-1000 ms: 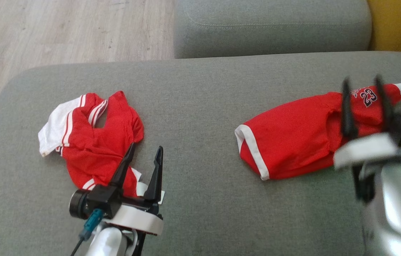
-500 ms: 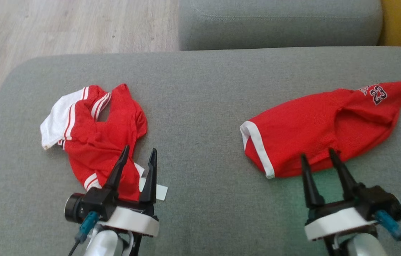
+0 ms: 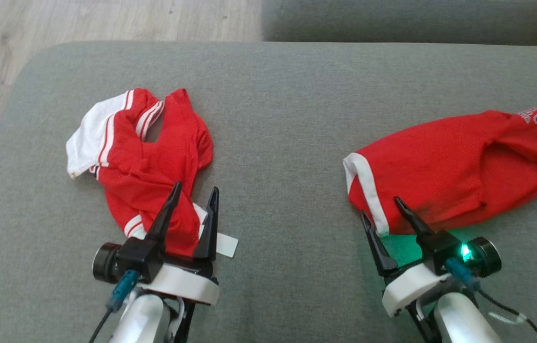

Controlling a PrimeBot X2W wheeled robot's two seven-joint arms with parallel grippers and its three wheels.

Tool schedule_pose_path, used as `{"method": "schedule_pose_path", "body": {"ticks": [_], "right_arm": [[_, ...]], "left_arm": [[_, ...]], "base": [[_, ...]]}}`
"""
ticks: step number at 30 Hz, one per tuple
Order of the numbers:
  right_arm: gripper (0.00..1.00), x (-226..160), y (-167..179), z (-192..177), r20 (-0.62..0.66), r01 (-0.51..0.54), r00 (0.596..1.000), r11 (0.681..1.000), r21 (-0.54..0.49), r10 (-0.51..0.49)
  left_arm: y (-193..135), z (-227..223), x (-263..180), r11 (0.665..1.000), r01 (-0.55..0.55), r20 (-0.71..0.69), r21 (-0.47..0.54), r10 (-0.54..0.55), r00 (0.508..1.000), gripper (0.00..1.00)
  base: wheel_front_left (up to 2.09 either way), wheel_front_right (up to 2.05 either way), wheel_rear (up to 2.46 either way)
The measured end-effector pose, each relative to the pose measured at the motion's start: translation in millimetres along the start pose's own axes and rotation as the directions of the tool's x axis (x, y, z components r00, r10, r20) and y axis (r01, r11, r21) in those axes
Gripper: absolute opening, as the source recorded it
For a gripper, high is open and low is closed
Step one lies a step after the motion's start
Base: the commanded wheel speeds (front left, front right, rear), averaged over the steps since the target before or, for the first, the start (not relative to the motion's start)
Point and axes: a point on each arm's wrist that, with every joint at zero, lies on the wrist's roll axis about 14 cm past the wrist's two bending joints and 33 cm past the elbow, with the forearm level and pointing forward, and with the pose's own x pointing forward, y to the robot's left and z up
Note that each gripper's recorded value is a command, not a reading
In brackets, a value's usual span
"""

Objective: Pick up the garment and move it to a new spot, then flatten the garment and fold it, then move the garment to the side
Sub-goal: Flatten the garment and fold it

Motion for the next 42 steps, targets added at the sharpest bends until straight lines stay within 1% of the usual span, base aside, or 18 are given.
{"method": "schedule_pose_path", "body": {"ticks": [4, 5, 6, 7, 13, 18, 20, 21, 23, 25, 28, 30, 34, 36, 38, 40, 41, 42], "right_arm": [[1.00, 6, -2, -9, -0.039, -0.001, 0.999, 1.000, 0.003, 0.001], [0.82, 7, -4, -12, -0.047, 0.001, 0.999, 1.000, 0.004, -0.001], [0.18, 7, -5, -13, -0.053, 0.005, 0.999, 1.000, 0.005, -0.005], [0.00, 7, -6, -14, -0.056, 0.008, 0.998, 1.000, 0.006, -0.008], [0.00, 4, -16, -8, -0.034, 0.042, 0.999, 0.999, 0.007, -0.042], [0.00, -2, -41, 23, 0.065, 0.122, 0.990, 0.992, 0.012, -0.123], [0.00, -5, -51, 39, 0.114, 0.153, 0.982, 0.988, -0.011, -0.151], [0.00, -5, -51, 39, 0.114, 0.153, 0.982, 0.988, -0.011, -0.151], [0.00, -8, -62, 54, 0.153, 0.186, 0.972, 0.982, -0.039, -0.178], [0.00, -6, -68, 70, 0.182, 0.201, 0.966, 0.976, -0.083, -0.184], [0.00, 8, -79, 113, 0.256, 0.207, 0.953, 0.963, -0.172, -0.159], [0.00, 21, -87, 157, 0.327, 0.217, 0.936, 0.946, -0.241, -0.131], [0.00, 40, -96, 250, 0.469, 0.240, 0.881, 0.917, -0.320, -0.067], [0.00, 40, -105, 291, 0.526, 0.279, 0.848, 0.895, -0.347, -0.061], [0.00, 33, -120, 328, 0.586, 0.334, 0.807, 0.873, -0.356, -0.070], [0.00, 23, -131, 355, 0.630, 0.381, 0.773, 0.848, -0.369, -0.073], [0.00, 19, -134, 363, 0.643, 0.399, 0.762, 0.835, -0.379, -0.072], [0.00, 16, -137, 363, 0.645, 0.408, 0.761, 0.825, -0.390, -0.071]], "left_arm": [[4, 2, 2, 1.000, -0.010, 0.003, 0.004, 0.010, 1.000, 1.00], [5, 2, 3, 1.000, -0.010, 0.005, 0.004, 0.010, 1.000, 1.00], [5, 3, 3, 1.000, -0.011, 0.007, 0.005, 0.011, 1.000, 1.00], [5, 3, 3, 1.000, -0.011, 0.007, 0.005, 0.011, 1.000, 1.00], [2, 6, 3, 1.000, -0.002, 0.014, 0.006, 0.001, 1.000, 1.00], [-6, 11, 5, 1.000, 0.020, 0.029, 0.009, -0.020, 0.999, 1.00], [-8, 13, 5, 1.000, 0.028, 0.036, 0.009, -0.028, 0.999, 1.00], [-8, 13, 5, 1.000, 0.028, 0.036, 0.009, -0.028, 0.999, 1.00], [-11, 15, 5, 0.999, 0.034, 0.041, 0.011, -0.035, 0.999, 1.00], [-12, 17, 4, 0.999, 0.038, 0.049, 0.012, -0.039, 0.998, 1.00], [-12, 21, 2, 0.999, 0.034, 0.058, -0.001, -0.034, 0.998, 1.00], [-10, 24, -1, 1.000, 0.025, 0.067, -0.007, -0.024, 0.997, 1.00], [-8, 26, -7, 1.000, 0.011, 0.076, -0.006, -0.011, 0.997, 1.00], [-6, 27, -12, 1.000, 0.001, 0.079, -0.015, 0.000, 0.997, 1.00], [-3, 26, -17, 1.000, -0.015, 0.078, -0.019, 0.016, 0.997, 1.00], [-1, 26, -21, 0.999, -0.025, 0.080, -0.022, 0.027, 0.996, 1.00], [-1, 26, -22, 0.999, -0.028, 0.082, -0.022, 0.030, 0.996, 1.00], [-1, 26, -24, 0.999, -0.031, 0.083, -0.023, 0.033, 0.996, 1.00]], "base": [[0.00, 0.00, 0.00], [0.00, 0.00, 0.00], [0.00, 0.00, 0.00], [0.00, 0.00, 0.00], [0.00, 0.00, 0.00], [0.00, 0.00, 0.00], [0.00, 0.00, 0.00], [0.00, 0.00, 0.00], [0.00, 0.00, 0.00], [0.00, 0.00, 0.00], [0.00, 0.00, 0.00], [0.00, 0.00, 0.00], [0.00, 0.00, 0.00], [0.00, 0.00, 0.00], [0.00, 0.00, 0.00], [0.00, 0.00, 0.00], [0.00, 0.00, 0.00], [0.00, 0.00, 0.00]]}}
